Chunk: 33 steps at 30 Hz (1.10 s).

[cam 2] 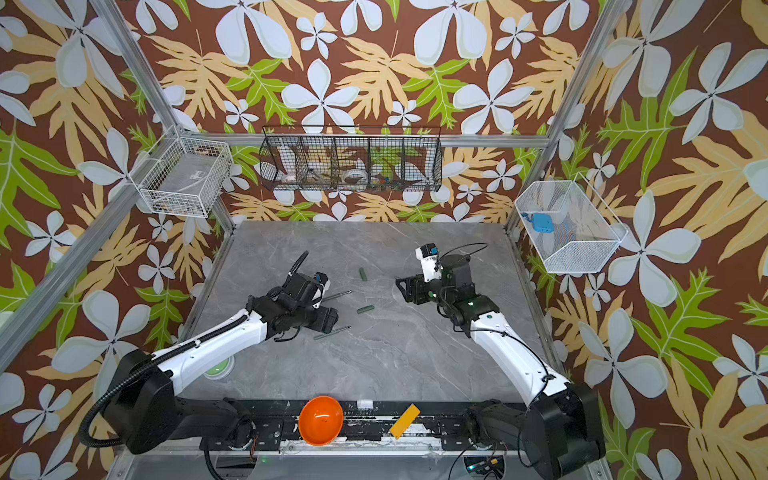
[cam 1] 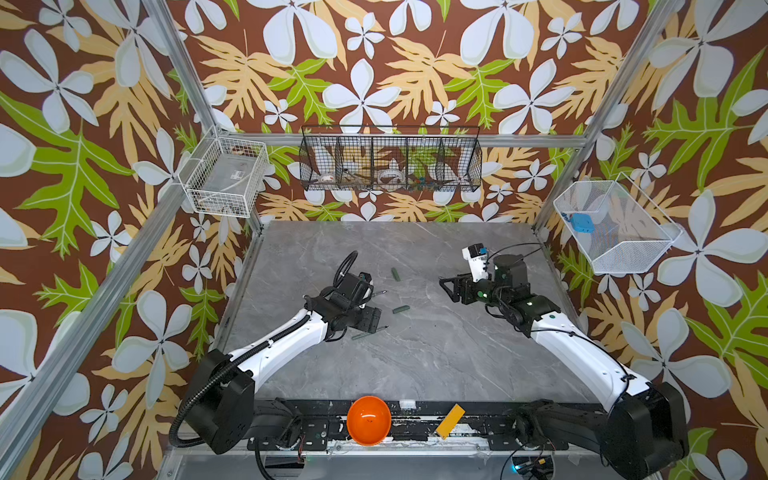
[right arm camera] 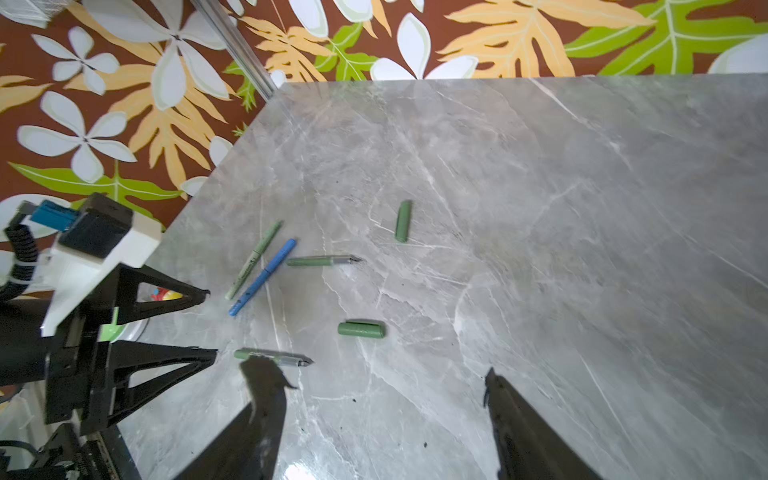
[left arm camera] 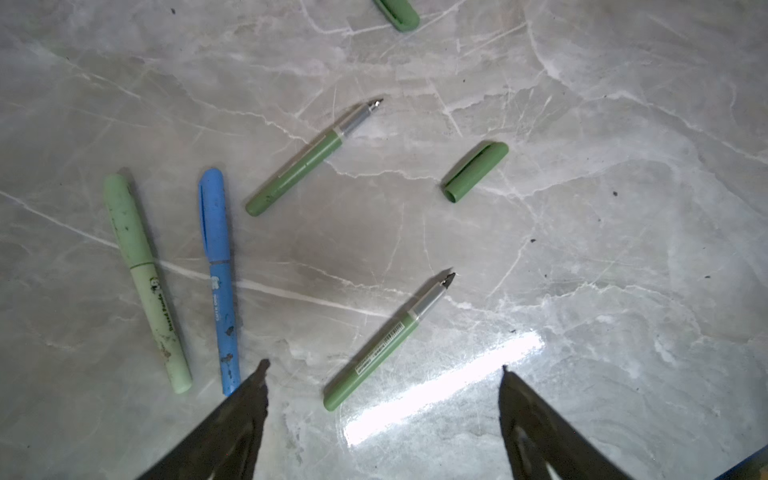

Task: Insert the pens into the pen caps
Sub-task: 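Move the left gripper over the green pen with exposed nib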

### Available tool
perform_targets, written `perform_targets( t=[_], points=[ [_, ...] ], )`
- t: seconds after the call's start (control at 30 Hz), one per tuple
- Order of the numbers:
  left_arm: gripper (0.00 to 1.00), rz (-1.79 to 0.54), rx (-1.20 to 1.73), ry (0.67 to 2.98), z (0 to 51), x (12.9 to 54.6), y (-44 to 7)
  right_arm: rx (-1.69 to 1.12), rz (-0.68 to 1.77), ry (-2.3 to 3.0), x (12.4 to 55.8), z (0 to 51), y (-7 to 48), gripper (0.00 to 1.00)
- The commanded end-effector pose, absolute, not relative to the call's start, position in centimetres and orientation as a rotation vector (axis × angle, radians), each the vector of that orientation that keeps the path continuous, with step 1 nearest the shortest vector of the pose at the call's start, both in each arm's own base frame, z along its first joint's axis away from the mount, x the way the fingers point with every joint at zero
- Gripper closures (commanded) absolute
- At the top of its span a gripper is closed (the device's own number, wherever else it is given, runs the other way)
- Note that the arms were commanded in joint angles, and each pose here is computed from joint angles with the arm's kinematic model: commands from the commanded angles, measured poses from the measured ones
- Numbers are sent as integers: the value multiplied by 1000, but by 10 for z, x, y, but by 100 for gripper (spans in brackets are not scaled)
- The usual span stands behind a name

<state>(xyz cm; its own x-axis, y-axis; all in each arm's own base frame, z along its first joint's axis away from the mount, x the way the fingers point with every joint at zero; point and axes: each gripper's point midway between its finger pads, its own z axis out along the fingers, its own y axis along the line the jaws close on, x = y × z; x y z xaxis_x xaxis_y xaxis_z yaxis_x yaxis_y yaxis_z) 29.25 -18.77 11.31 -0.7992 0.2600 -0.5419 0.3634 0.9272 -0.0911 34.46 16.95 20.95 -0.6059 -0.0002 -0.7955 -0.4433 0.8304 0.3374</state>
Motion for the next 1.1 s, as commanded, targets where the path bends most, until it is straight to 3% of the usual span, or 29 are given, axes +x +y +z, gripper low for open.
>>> perform_targets(
  t=[0.0,0.57,1.0,1.07],
  points=[
    [11,-270,516,2557,107,287,-193,-294,587,2160,346,204,160,17],
    [10,-199,687,2710,66,272,-203,-313,615,2184,337,195,162,17],
    [14,-147,714,2775,35,271,-201,-317,665,2201,339,186,170,19],
    [18,-131,701,2790,31,271,-199,-317,665,2201,339,186,170,19]
  ],
)
